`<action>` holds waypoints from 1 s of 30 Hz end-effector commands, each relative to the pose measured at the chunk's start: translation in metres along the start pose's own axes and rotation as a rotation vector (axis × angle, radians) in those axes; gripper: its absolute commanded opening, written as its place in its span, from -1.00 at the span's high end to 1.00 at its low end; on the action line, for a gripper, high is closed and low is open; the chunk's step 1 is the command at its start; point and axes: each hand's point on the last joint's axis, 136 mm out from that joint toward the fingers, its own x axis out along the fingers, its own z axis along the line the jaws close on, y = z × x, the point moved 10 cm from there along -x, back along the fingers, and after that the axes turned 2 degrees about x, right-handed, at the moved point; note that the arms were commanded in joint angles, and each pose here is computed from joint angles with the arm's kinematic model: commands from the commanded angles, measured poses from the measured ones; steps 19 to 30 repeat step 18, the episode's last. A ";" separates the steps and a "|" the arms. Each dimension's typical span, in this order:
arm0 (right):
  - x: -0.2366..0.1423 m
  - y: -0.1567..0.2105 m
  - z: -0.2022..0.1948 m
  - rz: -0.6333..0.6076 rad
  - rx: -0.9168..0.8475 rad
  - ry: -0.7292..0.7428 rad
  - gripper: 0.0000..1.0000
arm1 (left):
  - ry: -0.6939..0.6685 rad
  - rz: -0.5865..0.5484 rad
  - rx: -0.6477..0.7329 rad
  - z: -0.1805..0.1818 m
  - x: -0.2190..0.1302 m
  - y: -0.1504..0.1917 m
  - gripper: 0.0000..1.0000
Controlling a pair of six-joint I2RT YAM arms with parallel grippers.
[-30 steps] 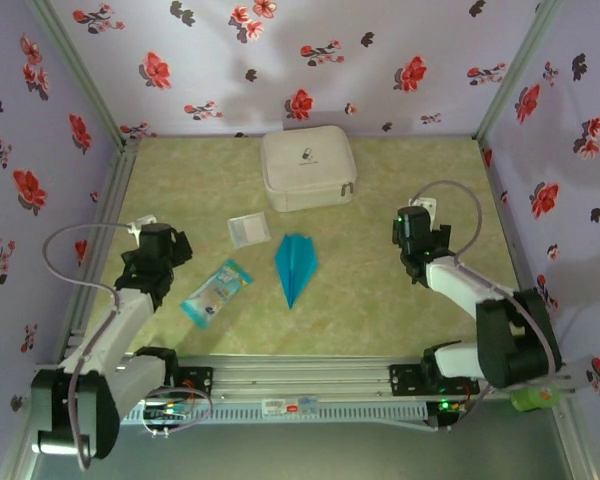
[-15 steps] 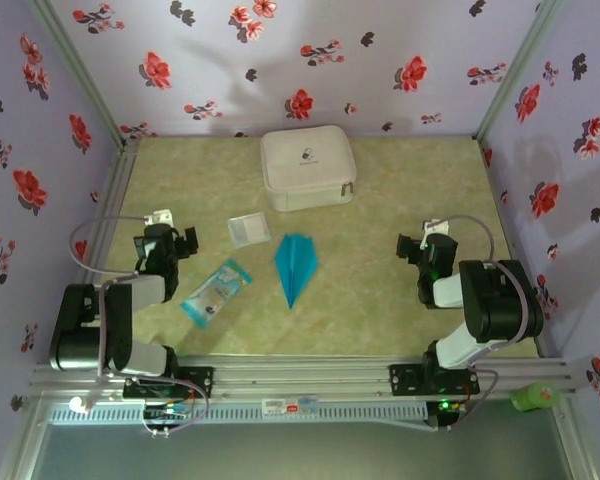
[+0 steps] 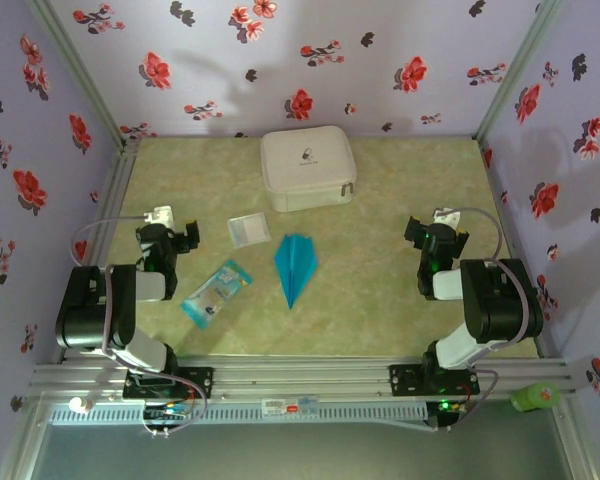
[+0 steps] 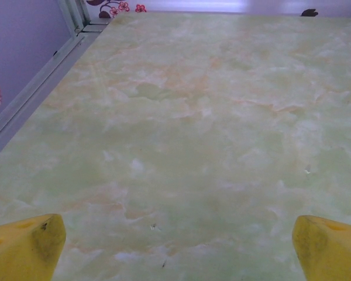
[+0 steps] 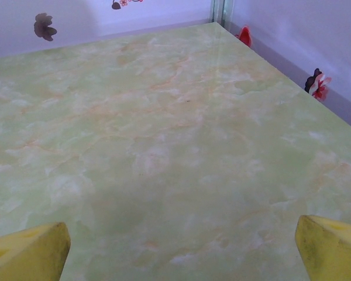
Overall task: Fold a paper plane with a square sheet of paper (pick it up from the middle)
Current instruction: Reset both arms
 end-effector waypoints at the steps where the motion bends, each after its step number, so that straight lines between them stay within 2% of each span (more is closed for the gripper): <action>1: -0.001 -0.006 0.001 -0.032 0.016 0.026 -0.99 | 0.002 -0.043 0.010 0.001 0.001 -0.007 -0.99; 30: -0.001 -0.005 0.002 -0.029 0.012 0.023 -0.99 | 0.003 -0.044 0.010 0.001 0.001 -0.008 -0.99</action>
